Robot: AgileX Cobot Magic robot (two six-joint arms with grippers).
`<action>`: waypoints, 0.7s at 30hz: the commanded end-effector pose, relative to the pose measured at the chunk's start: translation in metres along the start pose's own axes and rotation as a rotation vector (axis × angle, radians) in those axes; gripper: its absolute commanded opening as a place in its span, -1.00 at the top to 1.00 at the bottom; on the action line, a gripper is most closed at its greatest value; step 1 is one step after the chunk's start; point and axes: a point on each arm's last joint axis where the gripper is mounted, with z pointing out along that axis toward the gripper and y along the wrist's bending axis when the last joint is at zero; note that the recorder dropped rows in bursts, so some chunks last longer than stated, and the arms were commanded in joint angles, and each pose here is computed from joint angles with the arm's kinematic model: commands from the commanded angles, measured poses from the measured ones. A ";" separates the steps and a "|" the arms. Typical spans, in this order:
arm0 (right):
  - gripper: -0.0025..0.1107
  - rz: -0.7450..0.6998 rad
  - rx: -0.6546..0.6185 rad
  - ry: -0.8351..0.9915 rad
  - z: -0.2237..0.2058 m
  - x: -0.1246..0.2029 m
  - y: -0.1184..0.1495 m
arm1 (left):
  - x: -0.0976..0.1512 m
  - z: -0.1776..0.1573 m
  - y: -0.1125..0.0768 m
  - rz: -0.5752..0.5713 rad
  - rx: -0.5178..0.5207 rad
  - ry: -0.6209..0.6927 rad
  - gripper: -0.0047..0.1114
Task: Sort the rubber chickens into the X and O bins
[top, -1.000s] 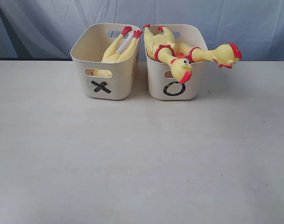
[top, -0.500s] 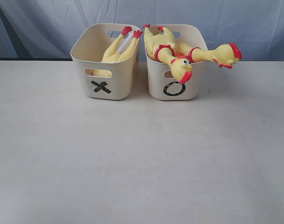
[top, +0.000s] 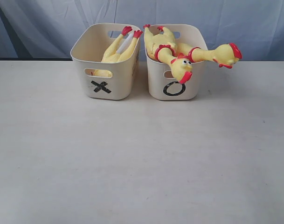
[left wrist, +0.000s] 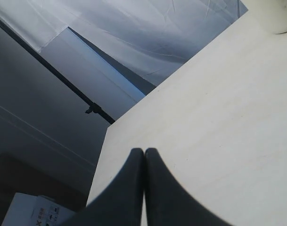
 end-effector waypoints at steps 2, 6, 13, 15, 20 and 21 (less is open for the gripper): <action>0.97 -0.010 0.007 0.001 0.000 0.001 -0.001 | 0.001 0.000 0.000 -0.003 -0.008 -0.002 0.92; 0.97 -0.010 0.008 0.005 0.000 0.002 -0.001 | 0.000 0.000 0.000 -0.003 -0.009 -0.004 0.92; 0.97 -0.006 0.012 0.028 0.000 0.004 -0.001 | 0.000 0.000 0.000 0.006 -0.012 -0.003 0.92; 0.97 0.000 0.012 0.031 0.000 0.004 -0.001 | 0.000 0.000 0.000 -0.024 -0.010 -0.004 0.92; 0.97 0.004 0.012 0.031 0.000 0.004 -0.001 | -0.001 0.000 -0.001 -0.342 0.008 -0.021 0.92; 0.97 0.004 0.012 0.031 0.000 0.004 -0.001 | -0.001 0.000 -0.001 -0.353 0.010 -0.021 0.92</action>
